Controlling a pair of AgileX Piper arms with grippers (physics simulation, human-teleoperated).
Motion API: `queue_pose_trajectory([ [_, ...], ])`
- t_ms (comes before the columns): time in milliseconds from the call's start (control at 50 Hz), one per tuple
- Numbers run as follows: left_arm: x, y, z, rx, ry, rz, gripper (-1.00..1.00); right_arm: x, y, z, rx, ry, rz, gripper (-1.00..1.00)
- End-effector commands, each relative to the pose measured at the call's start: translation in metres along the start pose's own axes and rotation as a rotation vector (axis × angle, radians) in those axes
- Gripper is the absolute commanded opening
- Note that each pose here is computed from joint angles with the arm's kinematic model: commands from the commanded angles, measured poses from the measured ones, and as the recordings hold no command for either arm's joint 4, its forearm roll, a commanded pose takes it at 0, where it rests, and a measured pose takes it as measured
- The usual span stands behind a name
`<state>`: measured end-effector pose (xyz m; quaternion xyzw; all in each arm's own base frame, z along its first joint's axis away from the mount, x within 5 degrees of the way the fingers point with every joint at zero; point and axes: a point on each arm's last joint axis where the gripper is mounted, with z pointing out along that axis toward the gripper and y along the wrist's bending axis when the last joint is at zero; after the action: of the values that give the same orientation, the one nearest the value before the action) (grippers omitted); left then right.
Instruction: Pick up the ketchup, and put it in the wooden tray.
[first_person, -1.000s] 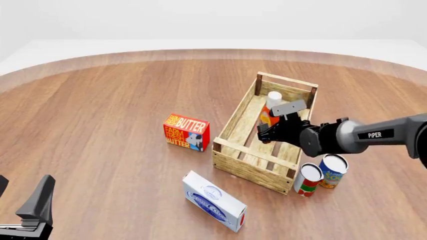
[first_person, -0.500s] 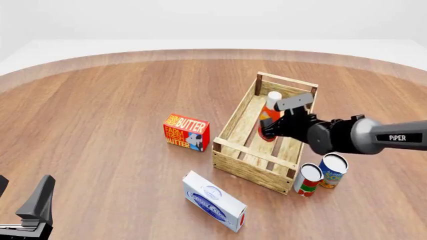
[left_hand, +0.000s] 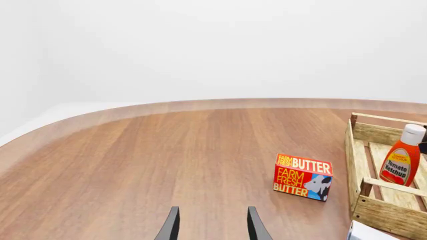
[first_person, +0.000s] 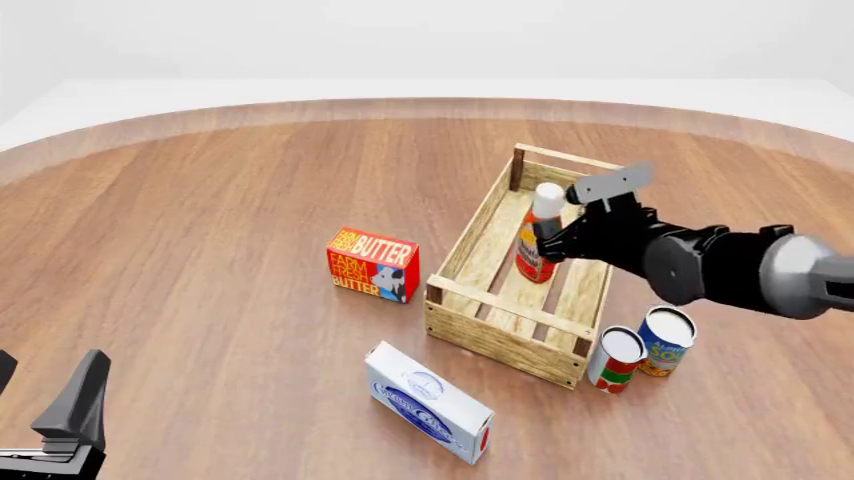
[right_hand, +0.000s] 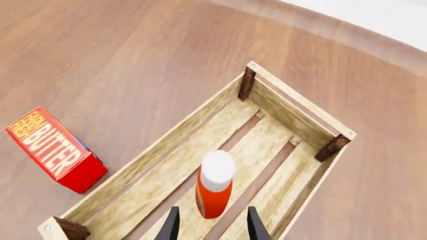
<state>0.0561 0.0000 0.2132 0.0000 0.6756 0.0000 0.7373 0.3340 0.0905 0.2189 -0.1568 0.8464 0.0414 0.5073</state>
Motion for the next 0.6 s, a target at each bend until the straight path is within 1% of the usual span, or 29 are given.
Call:
queue_pose_trajectory([
  [20,0.0,0.0,0.0,0.0,0.0,0.0,1.0,-0.015,-0.001,-0.026,0.002,-0.039,-0.011,1.0],
  [140,0.0,0.0,0.0,0.0,0.0,0.0,1.0,-0.019,0.001,-0.038,-0.002,-0.054,-0.015,1.0],
  [420,0.0,0.0,0.0,0.0,0.0,0.0,1.0,-0.022,0.001,-0.081,0.0,-0.097,-0.014,1.0],
  [460,0.0,0.0,0.0,0.0,0.0,0.0,1.0,-0.021,0.001,-0.09,-0.001,-0.104,-0.012,1.0],
  [600,0.0,0.0,0.0,0.0,0.0,0.0,1.0,-0.014,0.001,-0.104,0.003,-0.108,-0.006,1.0],
])
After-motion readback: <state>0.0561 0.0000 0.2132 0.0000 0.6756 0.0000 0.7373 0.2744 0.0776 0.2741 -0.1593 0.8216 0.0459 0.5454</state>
